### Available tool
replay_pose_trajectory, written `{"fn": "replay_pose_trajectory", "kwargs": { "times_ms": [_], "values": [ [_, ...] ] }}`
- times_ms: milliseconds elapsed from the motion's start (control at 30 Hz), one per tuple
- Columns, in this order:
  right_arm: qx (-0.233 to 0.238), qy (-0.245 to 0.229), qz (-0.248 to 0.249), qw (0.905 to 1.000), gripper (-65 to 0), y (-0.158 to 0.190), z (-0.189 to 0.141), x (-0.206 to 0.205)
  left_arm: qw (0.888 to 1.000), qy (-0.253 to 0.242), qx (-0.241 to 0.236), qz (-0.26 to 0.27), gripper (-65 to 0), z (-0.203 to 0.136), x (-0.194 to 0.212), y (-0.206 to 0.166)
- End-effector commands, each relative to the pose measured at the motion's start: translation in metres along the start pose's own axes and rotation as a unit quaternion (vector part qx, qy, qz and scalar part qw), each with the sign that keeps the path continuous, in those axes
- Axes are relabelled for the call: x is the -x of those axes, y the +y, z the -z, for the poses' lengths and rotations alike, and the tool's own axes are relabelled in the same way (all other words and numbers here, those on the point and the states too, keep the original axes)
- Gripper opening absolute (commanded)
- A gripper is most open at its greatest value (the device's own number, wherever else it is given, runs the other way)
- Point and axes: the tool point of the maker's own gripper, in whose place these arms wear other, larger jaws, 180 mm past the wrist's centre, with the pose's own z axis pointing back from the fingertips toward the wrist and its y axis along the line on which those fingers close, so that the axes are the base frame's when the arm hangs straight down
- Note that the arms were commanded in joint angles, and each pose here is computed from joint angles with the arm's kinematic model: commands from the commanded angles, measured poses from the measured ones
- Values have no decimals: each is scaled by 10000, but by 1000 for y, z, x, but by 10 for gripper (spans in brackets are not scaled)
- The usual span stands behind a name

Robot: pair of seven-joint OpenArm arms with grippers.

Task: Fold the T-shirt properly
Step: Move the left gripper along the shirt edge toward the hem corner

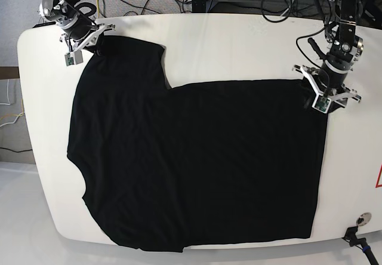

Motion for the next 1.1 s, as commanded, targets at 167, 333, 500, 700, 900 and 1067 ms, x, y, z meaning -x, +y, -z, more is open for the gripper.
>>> {"fn": "replay_pose_trajectory", "kwargs": {
  "times_ms": [167, 333, 500, 700, 900, 1067],
  "values": [
    [38, 40, 16, 10000, -650, -3, -5, 4, 9986, -127, 296, 413, -369, -6, -6, 9],
    [25, 57, 22, 10000, -650, -3, -5, 5, 9948, -132, 413, 917, -373, -20, -13, 16],
    [-5, 17, 16, 10000, -650, -1, -6, 3, 9892, -76, 346, 1419, -399, -45, -19, 28],
    [-2, -40, -27, 10000, -650, -1, -6, -1, 9948, 432, -157, 904, -431, -47, 10, 93],
    [0, -11, -72, 10000, -650, -1, -6, 0, 9910, 1021, -615, -611, -436, -41, 69, 154],
    [-9, -53, 19, 10000, -650, -2, -5, -1, 9926, 1063, -117, -568, -420, -24, 71, 149]
  ]
}}
